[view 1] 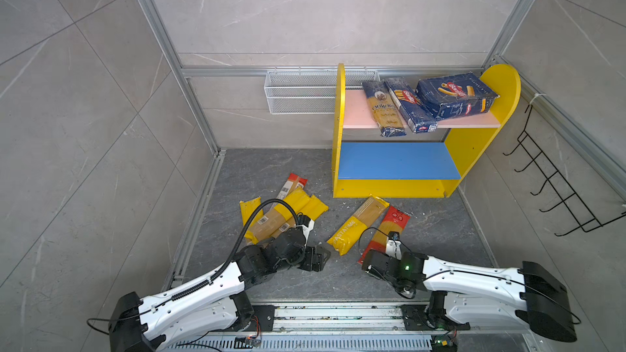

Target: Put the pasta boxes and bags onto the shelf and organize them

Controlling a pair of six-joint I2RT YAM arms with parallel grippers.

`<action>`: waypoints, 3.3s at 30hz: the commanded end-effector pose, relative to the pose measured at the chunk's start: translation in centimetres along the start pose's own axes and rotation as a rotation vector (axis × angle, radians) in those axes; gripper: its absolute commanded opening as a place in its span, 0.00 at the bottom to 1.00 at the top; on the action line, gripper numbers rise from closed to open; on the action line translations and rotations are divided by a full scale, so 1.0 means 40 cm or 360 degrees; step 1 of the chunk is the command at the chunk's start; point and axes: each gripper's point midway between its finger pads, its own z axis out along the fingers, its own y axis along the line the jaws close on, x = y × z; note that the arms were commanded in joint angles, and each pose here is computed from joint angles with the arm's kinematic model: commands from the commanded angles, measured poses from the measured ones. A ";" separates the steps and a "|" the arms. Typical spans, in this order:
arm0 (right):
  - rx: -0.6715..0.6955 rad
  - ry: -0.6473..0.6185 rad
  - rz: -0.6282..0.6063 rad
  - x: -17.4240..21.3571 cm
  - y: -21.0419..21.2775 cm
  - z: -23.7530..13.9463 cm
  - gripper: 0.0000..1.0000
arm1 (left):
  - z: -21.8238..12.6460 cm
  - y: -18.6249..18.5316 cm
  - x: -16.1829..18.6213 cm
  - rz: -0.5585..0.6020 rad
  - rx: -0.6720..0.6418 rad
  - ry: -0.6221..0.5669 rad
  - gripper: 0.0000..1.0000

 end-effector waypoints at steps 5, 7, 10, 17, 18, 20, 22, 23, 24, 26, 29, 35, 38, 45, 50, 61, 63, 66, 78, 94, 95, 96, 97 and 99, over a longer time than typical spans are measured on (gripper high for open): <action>0.0027 -0.0118 0.0225 -0.017 0.048 0.037 0.93 | -0.028 0.062 0.035 -0.0003 -0.0092 0.0006 0.88; 0.0051 -0.0123 0.0241 -0.015 0.049 0.047 0.93 | -0.042 0.072 0.037 -0.0018 -0.0102 -0.0021 0.88; 0.0108 -0.0131 0.0236 -0.010 0.051 0.065 0.93 | -0.061 0.084 0.040 -0.0033 -0.0117 -0.0052 0.88; 0.0119 -0.0169 0.0226 -0.008 0.074 0.099 0.93 | -0.093 0.100 0.042 -0.0073 -0.0141 -0.0084 0.87; 0.0114 -0.0176 0.0219 -0.008 0.076 0.102 0.93 | -0.097 0.101 0.042 -0.0082 -0.0142 -0.0091 0.87; 0.0140 -0.0190 0.0212 -0.007 0.067 0.108 0.93 | -0.104 0.106 0.041 -0.0094 -0.0149 -0.0102 0.86; 0.0192 -0.0185 0.0215 0.002 0.044 0.113 0.92 | -0.106 0.108 0.041 -0.0105 -0.0156 -0.0109 0.86; 0.0233 -0.0175 0.0222 0.008 0.025 0.113 0.92 | -0.106 0.109 0.040 -0.0107 -0.0159 -0.0109 0.86; 0.0263 -0.0172 0.0223 0.013 0.006 0.111 0.92 | -0.106 0.109 0.039 -0.0109 -0.0161 -0.0110 0.86; 0.0308 -0.0155 0.0230 0.027 -0.042 0.107 0.92 | -0.100 0.107 0.038 -0.0108 -0.0164 -0.0105 0.86; 0.0307 -0.0147 0.0251 0.040 -0.101 0.095 0.92 | -0.087 0.099 0.030 -0.0084 -0.0167 -0.0093 0.86; 0.0227 -0.0196 0.0169 -0.001 -0.097 0.043 0.93 | -0.059 0.072 0.010 -0.0034 -0.0141 -0.0080 0.86; 0.0195 -0.0247 0.0075 -0.029 -0.059 0.012 0.93 | -0.054 0.069 0.008 -0.0023 -0.0145 -0.0071 0.86; 0.0227 -0.0299 0.0069 -0.047 -0.026 -0.001 0.99 | -0.073 0.079 0.011 -0.0027 -0.0142 -0.0105 0.86; 0.0299 -0.0381 0.0185 -0.044 -0.059 0.024 0.99 | -0.086 0.092 0.017 -0.0028 -0.0149 -0.0128 0.86; 0.0274 -0.0428 0.0275 -0.011 -0.063 0.107 0.99 | -0.105 0.103 0.020 -0.0001 -0.0176 -0.0136 0.86; 0.0281 -0.0425 0.0269 -0.004 -0.064 0.121 0.99 | -0.109 0.109 0.023 -0.0005 -0.0184 -0.0141 0.86; 0.0298 -0.0399 0.0247 0.008 -0.062 0.151 0.99 | -0.110 0.114 0.027 -0.0012 -0.0190 -0.0142 0.86; 0.0308 -0.0286 0.0253 0.075 -0.070 0.259 0.97 | -0.092 0.097 0.013 -0.0020 -0.0207 -0.0102 0.86; 0.0236 -0.0203 0.0281 0.088 -0.075 0.252 0.35 | -0.087 0.086 0.008 -0.0046 -0.0187 -0.0095 0.86; 0.0213 -0.0202 0.0289 0.083 -0.069 0.245 0.31 | -0.091 0.088 0.009 -0.0045 -0.0186 -0.0099 0.86; 0.0184 -0.0196 0.0286 0.078 -0.062 0.236 0.27 | -0.096 0.089 0.010 -0.0050 -0.0186 -0.0104 0.86; 0.0161 -0.0206 0.0268 0.067 -0.056 0.223 0.23 | -0.101 0.091 0.010 -0.0053 -0.0183 -0.0114 0.86; 0.0167 -0.0225 0.0246 0.048 -0.060 0.196 0.19 | -0.112 0.095 0.010 -0.0059 -0.0182 -0.0133 0.86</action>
